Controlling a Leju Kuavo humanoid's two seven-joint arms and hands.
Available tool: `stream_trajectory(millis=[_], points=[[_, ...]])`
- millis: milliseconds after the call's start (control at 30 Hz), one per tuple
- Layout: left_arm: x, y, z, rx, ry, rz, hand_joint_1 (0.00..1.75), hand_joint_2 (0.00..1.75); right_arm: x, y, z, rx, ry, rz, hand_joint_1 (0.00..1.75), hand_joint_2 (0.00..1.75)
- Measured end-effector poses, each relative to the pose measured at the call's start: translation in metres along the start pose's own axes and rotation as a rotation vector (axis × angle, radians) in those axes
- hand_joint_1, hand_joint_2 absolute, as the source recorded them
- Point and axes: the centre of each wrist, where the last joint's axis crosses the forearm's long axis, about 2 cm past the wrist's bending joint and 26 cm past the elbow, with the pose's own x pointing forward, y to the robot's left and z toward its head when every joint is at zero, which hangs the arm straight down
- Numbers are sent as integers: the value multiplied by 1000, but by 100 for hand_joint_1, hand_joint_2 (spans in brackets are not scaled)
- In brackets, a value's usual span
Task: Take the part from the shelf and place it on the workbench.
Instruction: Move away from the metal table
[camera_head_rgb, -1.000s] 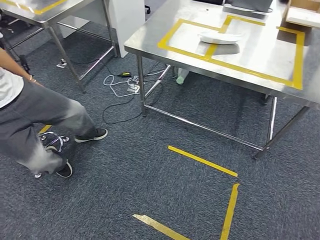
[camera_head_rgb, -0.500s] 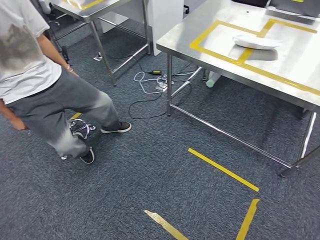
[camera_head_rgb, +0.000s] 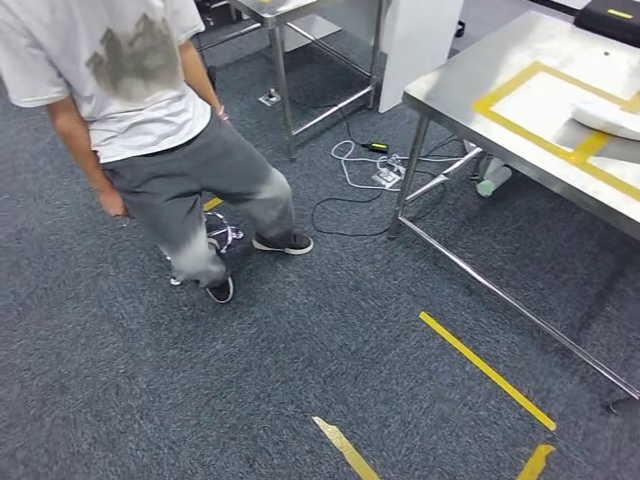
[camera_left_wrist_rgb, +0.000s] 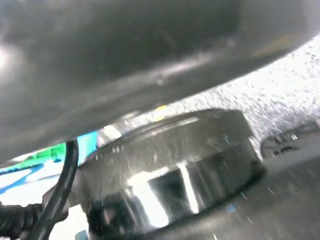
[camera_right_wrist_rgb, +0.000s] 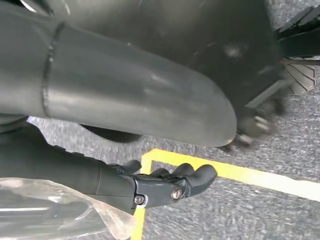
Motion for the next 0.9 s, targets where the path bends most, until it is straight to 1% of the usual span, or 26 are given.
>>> stream_trajectory(millis=[300, 433, 767, 900], points=[[2, -1, 1, 2, -5, -1, 0, 0, -2, 2, 1, 0, 6, 9, 0, 0], [0, -2, 1, 5, 1, 7, 0, 0, -1, 2, 1, -23, -18, 21, 0, 0], [1, -1, 1, 10, -1, 4, 0, 0, -2, 4, 1, 8, -12, 33, 0, 0], [-2, -1, 0, 9, 2, 1, 0, 0, 2, 1, 0, 9, -19, 33, 0, 0]])
